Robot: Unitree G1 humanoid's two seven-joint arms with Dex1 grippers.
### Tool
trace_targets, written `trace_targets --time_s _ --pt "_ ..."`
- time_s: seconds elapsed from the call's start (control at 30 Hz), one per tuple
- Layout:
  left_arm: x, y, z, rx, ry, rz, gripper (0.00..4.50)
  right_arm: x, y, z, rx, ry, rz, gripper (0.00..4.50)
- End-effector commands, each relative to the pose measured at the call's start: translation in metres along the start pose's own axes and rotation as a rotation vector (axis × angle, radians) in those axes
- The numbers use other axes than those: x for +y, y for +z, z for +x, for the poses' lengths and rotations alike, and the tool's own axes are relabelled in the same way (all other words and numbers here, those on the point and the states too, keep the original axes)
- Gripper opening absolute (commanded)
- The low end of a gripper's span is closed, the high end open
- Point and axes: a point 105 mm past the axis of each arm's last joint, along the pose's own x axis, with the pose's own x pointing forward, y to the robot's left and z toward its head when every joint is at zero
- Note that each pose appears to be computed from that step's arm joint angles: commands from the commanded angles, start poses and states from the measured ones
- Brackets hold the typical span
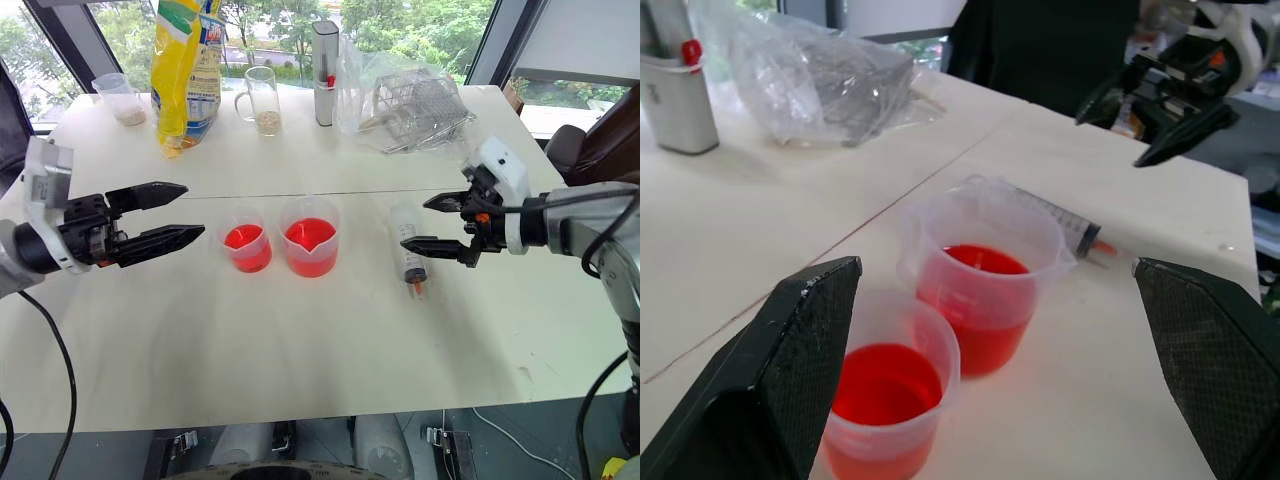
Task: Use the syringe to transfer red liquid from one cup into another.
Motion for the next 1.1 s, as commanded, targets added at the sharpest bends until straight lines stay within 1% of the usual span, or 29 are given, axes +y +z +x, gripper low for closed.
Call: trace_targets --time_s 0.03,0.07,0.2,0.33,0.37,0.5,0.7,0.87,0.97,1.1 --pt "0.0 0.006 0.004 -0.02 -0.021 0.04 4.5 -0.02 -0.007 0.007 0.098 -0.111 0.095 4.44" --pt "0.001 0.006 0.005 -0.022 -0.024 0.042 4.5 -0.025 -0.009 0.01 0.125 -0.14 0.107 4.44" --pt "0.0 0.003 0.012 -0.024 -0.047 0.049 4.5 -0.042 -0.008 0.033 0.197 -0.197 0.366 4.44" --pt "-0.001 0.0 0.016 -0.021 -0.059 0.054 4.5 -0.05 -0.019 0.047 0.315 -0.25 0.491 4.44" --pt "-0.001 0.0 0.016 -0.021 -0.06 0.055 4.5 -0.05 -0.02 0.049 0.334 -0.256 0.506 4.44" --pt "-0.004 -0.002 0.017 -0.034 -0.054 0.053 4.5 -0.045 -0.04 0.073 0.471 -0.242 0.56 4.44" --pt "-0.008 -0.005 0.013 -0.037 -0.025 0.047 4.5 -0.042 -0.055 0.092 0.541 -0.227 0.57 4.44" --pt "-0.01 -0.006 0.012 -0.034 -0.013 0.045 4.5 -0.041 -0.062 0.098 0.578 -0.222 0.533 4.44" --pt "-0.011 -0.007 0.012 -0.034 -0.01 0.045 4.5 -0.042 -0.065 0.1 0.591 -0.225 0.512 3.62" --pt "-0.011 -0.008 0.012 -0.032 -0.01 0.044 4.5 -0.038 -0.069 0.105 0.613 -0.212 0.481 1.56"
